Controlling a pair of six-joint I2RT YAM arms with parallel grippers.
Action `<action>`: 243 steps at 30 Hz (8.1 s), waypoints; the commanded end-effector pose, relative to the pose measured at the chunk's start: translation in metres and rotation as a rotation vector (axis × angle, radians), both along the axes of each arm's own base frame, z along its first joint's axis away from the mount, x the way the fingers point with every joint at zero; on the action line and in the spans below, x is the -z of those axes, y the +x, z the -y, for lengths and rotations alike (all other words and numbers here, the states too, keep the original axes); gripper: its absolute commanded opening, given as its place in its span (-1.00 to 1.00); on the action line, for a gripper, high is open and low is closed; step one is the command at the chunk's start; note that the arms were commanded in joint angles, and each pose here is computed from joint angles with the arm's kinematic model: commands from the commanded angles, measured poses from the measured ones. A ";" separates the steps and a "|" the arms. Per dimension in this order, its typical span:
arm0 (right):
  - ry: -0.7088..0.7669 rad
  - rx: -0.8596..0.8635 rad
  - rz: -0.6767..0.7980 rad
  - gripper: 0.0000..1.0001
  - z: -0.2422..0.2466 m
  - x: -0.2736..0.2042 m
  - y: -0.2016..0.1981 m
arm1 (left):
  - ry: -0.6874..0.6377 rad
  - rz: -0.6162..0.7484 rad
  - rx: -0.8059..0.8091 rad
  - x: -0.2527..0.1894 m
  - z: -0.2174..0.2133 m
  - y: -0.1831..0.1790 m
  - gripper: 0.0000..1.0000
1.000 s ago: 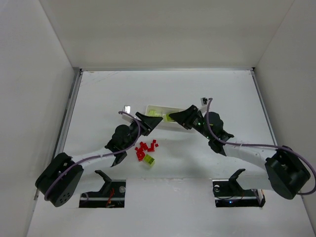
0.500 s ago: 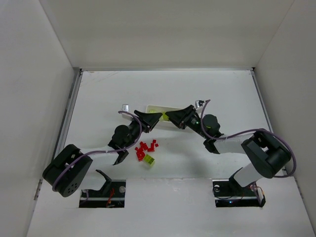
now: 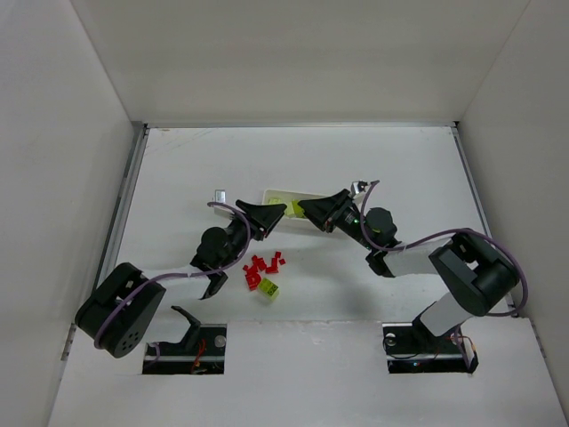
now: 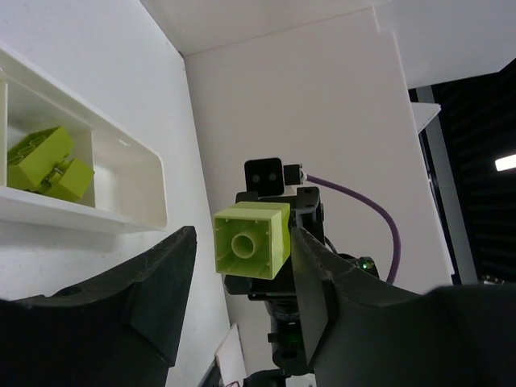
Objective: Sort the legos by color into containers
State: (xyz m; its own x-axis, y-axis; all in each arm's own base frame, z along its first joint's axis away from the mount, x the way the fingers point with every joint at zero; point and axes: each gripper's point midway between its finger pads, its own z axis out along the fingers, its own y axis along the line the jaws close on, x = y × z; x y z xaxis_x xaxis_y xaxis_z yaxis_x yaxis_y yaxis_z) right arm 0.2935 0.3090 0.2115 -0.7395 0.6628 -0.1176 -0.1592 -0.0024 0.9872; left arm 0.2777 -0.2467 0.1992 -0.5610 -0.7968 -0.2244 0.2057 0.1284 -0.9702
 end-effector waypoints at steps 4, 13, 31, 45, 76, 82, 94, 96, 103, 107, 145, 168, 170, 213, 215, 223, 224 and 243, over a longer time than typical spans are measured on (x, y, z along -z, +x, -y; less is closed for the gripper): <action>0.082 -0.024 0.084 -0.46 -0.004 -0.026 -0.004 | -0.063 0.120 0.068 -0.041 0.016 -0.006 -0.08; 0.138 -0.044 0.064 -0.47 -0.006 -0.026 -0.005 | -0.062 0.128 0.064 -0.042 0.018 -0.007 -0.28; 0.171 -0.087 0.074 -0.47 -0.011 -0.034 -0.011 | -0.029 0.127 0.054 -0.036 0.023 -0.001 -0.18; 0.160 -0.078 0.061 -0.47 -0.007 -0.026 -0.010 | -0.038 0.147 0.065 -0.046 0.026 -0.003 -0.54; -0.641 0.206 0.055 -0.44 0.035 0.060 0.061 | 0.117 0.108 -0.052 -0.014 -0.033 0.007 -0.68; -0.846 0.242 0.065 -0.39 0.041 0.073 0.083 | 0.152 0.102 -0.064 -0.010 -0.033 0.012 -0.68; -0.851 0.243 0.084 0.09 0.027 0.066 0.092 | 0.271 0.059 -0.102 0.010 -0.024 0.040 -0.68; -0.844 0.257 0.104 0.15 0.031 0.057 0.087 | 0.287 0.059 -0.104 0.011 -0.023 0.043 -0.68; -0.825 0.305 0.160 0.10 0.051 0.033 0.058 | 0.408 0.056 -0.134 0.018 -0.017 0.060 -0.68; -0.822 0.269 0.211 -0.22 0.050 0.031 0.028 | 0.525 0.029 -0.156 0.031 -0.015 0.071 -0.67; -1.103 -0.403 0.611 0.45 -0.095 0.099 -0.146 | 0.741 -0.040 -0.198 0.044 -0.050 0.048 -0.02; -1.132 -0.347 0.574 -0.50 -0.091 0.089 -0.134 | 0.631 -0.068 -0.210 0.035 -0.085 0.017 0.03; -1.057 -0.287 0.549 -0.51 -0.081 0.071 -0.122 | 0.592 -0.052 -0.195 0.024 -0.081 0.016 0.05; 0.177 -0.007 0.100 -0.45 -0.003 -0.050 -0.006 | 0.076 0.155 0.014 -0.037 -0.001 -0.006 0.17; 0.187 -0.008 0.103 -0.44 -0.003 -0.050 -0.006 | 0.077 0.150 0.021 -0.037 0.001 -0.005 0.17; 0.202 -0.043 0.101 -0.44 -0.010 -0.048 -0.009 | 0.059 0.153 0.050 -0.040 0.015 -0.001 0.17; 0.200 -0.049 0.100 -0.44 -0.012 -0.047 -0.010 | 0.056 0.154 0.050 -0.040 0.017 -0.001 0.17; 0.162 -0.056 0.094 -0.44 -0.009 -0.030 -0.014 | 0.060 0.157 -0.006 -0.037 0.000 0.003 -0.57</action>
State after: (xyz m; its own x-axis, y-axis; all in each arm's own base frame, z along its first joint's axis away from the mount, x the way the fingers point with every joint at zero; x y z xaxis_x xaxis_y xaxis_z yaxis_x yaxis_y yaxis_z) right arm 0.2931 0.3242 0.2086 -0.7607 0.6489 -0.0189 -0.1043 -0.0933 0.9902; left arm 0.2834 -0.2539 0.2019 -0.5546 -0.7593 -0.3405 0.2483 0.2395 -0.9386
